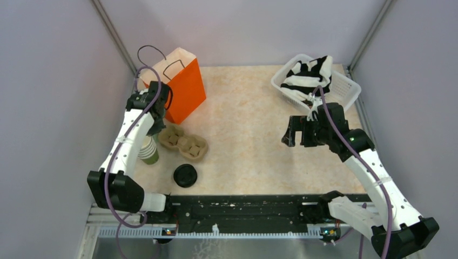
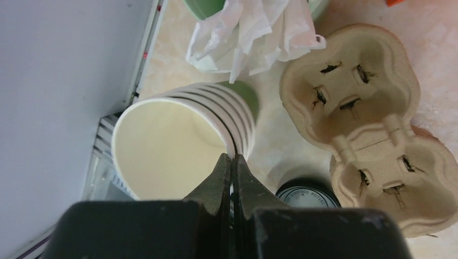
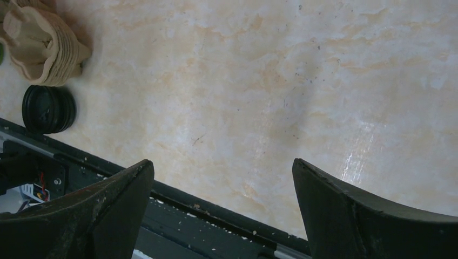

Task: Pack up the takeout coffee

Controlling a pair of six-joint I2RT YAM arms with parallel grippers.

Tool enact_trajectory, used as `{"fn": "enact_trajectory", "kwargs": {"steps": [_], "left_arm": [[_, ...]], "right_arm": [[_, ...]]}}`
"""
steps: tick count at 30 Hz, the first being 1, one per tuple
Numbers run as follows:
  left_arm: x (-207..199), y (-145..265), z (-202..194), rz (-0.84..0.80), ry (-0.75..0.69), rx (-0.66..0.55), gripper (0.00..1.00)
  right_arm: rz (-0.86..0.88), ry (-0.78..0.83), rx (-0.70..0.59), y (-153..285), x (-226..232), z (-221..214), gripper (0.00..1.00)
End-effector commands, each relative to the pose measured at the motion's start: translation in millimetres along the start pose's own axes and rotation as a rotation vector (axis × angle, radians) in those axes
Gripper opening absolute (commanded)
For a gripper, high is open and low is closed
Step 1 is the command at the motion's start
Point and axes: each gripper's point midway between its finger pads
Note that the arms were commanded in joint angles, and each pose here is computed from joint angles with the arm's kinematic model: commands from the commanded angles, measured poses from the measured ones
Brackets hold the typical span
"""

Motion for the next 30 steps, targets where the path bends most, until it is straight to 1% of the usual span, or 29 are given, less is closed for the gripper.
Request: {"fn": "enact_trajectory", "kwargs": {"steps": [1, 3, 4, 5, 6, 8, 9, 11, 13, 15, 17, 19, 22, 30], "left_arm": [[-5.0, 9.8, 14.9, -0.133, 0.077, -0.098, 0.0], [1.0, 9.6, 12.3, -0.057, 0.051, -0.087, 0.0], [4.6, 6.7, 8.7, -0.009, 0.052, -0.06, 0.0], [5.8, 3.2, 3.4, 0.01, 0.047, -0.019, 0.0], [-0.8, 0.9, 1.7, -0.034, 0.038, 0.001, 0.0], [-7.9, 9.1, 10.9, -0.125, 0.053, -0.064, 0.0], [-3.6, 12.7, 17.1, -0.107, 0.065, -0.101, 0.0], [5.3, 14.8, 17.8, -0.005, 0.032, -0.107, 0.0], [10.1, 10.1, 7.4, 0.063, 0.013, -0.043, 0.0], [5.0, 8.2, 4.3, 0.036, 0.008, -0.031, 0.0], [1.4, 13.8, 6.5, -0.02, 0.007, -0.061, 0.0], [7.8, 22.0, 8.6, 0.027, -0.004, -0.105, 0.0], [10.1, 18.8, 5.4, 0.063, -0.011, -0.096, 0.0], [14.3, 41.3, 19.1, 0.026, 0.013, -0.11, 0.0]], "right_arm": [[0.017, 0.017, -0.044, 2.7, 3.5, 11.1, 0.99], [0.017, 0.016, -0.044, 3.2, 3.5, 11.1, 0.99], [0.02, 0.016, -0.045, 3.5, 3.9, 10.9, 0.99], [0.025, 0.017, -0.045, 3.2, 4.7, 10.8, 0.99], [0.027, 0.018, -0.045, 2.8, 5.0, 10.4, 0.99], [0.023, 0.023, -0.04, 2.4, 4.0, 9.7, 0.99], [0.019, 0.023, -0.038, 2.7, 3.2, 9.3, 0.99], [0.019, 0.022, -0.039, 3.8, 3.5, 9.5, 0.99], [0.031, 0.018, -0.043, 3.6, 5.3, 9.1, 0.99], [0.038, 0.018, -0.038, 1.7, 6.1, 7.1, 0.99], [0.032, 0.018, -0.033, 1.7, 5.0, 6.8, 0.99], [0.028, 0.019, -0.036, 2.9, 4.7, 8.1, 0.99], [0.035, 0.018, -0.042, 3.2, 5.7, 7.9, 0.99], [0.039, 0.018, -0.035, 3.2, 6.9, 8.2, 0.99]]}}
Point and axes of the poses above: each gripper's point midway between its finger pads, its own y axis back along the fingers, its own x axis along the line the jaws close on, z = x × y, and after that the axes turned 2 degrees about y, right-handed
